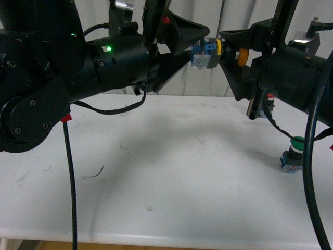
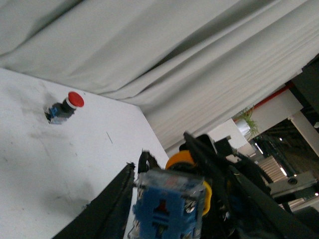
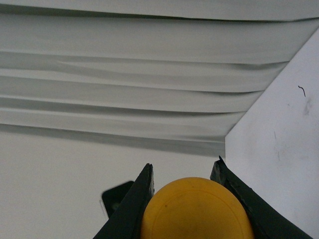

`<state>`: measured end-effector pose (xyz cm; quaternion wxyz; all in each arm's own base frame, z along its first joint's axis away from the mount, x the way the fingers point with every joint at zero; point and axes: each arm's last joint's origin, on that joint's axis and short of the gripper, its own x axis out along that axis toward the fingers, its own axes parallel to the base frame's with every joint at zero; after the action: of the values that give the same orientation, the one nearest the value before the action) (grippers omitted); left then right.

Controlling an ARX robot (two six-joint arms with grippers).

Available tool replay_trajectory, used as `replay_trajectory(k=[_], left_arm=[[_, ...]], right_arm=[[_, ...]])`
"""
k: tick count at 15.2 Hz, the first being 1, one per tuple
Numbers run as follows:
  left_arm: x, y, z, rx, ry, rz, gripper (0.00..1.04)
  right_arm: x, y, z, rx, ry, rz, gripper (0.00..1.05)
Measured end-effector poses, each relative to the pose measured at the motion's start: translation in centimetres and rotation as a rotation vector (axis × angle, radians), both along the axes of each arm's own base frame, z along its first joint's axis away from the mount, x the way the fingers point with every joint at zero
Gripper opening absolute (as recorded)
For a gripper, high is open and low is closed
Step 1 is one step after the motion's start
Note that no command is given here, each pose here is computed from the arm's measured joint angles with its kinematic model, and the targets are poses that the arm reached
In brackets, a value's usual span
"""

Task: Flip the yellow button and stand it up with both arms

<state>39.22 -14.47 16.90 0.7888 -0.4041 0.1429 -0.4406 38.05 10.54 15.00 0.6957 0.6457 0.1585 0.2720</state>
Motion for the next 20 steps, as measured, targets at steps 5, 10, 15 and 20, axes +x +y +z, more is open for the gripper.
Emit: replay_trajectory(k=[5,10,15,20], left_arm=[[0.7,1.6,0.5,-0.019,-0.022,0.054,1.00],[1.8,6.4,1.6,-0.014,-0.008,0.178,0.98],[-0.4,11.5,3.3,0.214,-0.024,0.465,0.88],[-11.4,14.9,4.5,0.769,-0.298,1.002,0.37]], right_arm=[[-0.1,-0.1,-0.6,-0.030,0.005,-0.004,0.34],[-0.1,-0.1,-0.6,-0.030,0.005,-0.004,0.34],[0.0,-0.4,-0.6,-0.031,0.004,-0.010,0.34],[0.3,-1.5,-0.5,-0.032,0.002,-0.032,0.34]])
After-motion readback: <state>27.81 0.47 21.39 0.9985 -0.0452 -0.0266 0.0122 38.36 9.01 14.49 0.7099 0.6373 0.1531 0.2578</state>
